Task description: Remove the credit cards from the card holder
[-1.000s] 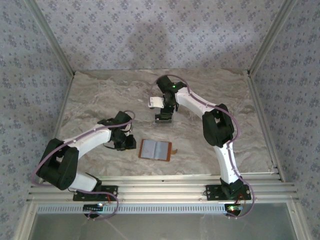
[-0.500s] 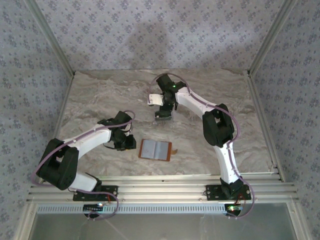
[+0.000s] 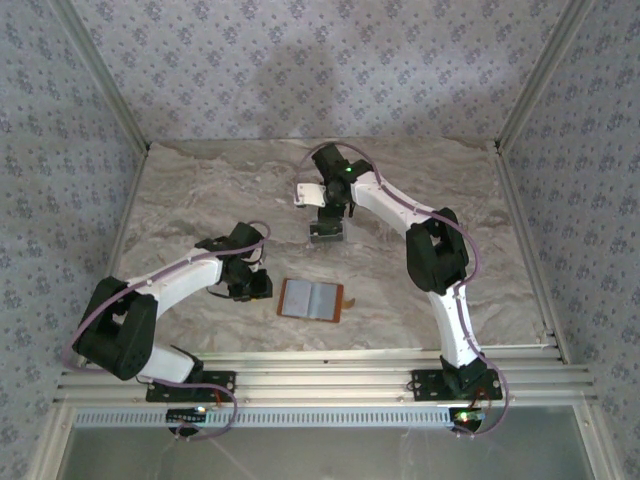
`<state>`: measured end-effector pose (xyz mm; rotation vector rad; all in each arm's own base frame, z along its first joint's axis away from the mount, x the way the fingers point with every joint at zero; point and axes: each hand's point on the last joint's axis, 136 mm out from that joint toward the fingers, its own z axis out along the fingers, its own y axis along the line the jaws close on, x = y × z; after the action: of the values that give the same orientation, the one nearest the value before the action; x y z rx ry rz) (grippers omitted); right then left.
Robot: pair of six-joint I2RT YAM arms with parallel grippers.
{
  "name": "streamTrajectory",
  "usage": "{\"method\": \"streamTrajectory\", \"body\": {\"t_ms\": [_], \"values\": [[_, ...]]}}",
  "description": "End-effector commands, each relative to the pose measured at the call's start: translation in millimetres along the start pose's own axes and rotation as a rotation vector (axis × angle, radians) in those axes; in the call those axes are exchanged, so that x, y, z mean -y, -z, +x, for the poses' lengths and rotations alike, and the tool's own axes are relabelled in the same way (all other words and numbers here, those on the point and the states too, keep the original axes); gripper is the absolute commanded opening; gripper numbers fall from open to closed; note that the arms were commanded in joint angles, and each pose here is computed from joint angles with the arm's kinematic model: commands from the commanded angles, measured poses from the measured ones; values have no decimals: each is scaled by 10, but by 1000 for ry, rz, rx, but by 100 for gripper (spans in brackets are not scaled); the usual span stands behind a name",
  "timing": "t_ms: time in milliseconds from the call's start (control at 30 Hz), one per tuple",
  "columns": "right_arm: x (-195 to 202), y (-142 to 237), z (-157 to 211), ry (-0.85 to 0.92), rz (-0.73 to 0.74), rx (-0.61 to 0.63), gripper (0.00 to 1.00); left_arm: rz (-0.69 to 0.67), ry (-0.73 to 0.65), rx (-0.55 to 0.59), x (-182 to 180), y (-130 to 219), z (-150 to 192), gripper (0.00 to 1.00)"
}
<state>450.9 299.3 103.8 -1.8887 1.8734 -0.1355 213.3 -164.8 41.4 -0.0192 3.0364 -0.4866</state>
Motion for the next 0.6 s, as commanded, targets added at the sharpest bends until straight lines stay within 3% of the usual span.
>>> {"method": "streamTrajectory", "body": {"t_ms": [0,567], "values": [[144,-7,-38,17,49,-1,55,19,6,14,59,102,-54,23],[462,-25,-123,-22,203,28,57,15,5,24,42,136,-40,23]]}}
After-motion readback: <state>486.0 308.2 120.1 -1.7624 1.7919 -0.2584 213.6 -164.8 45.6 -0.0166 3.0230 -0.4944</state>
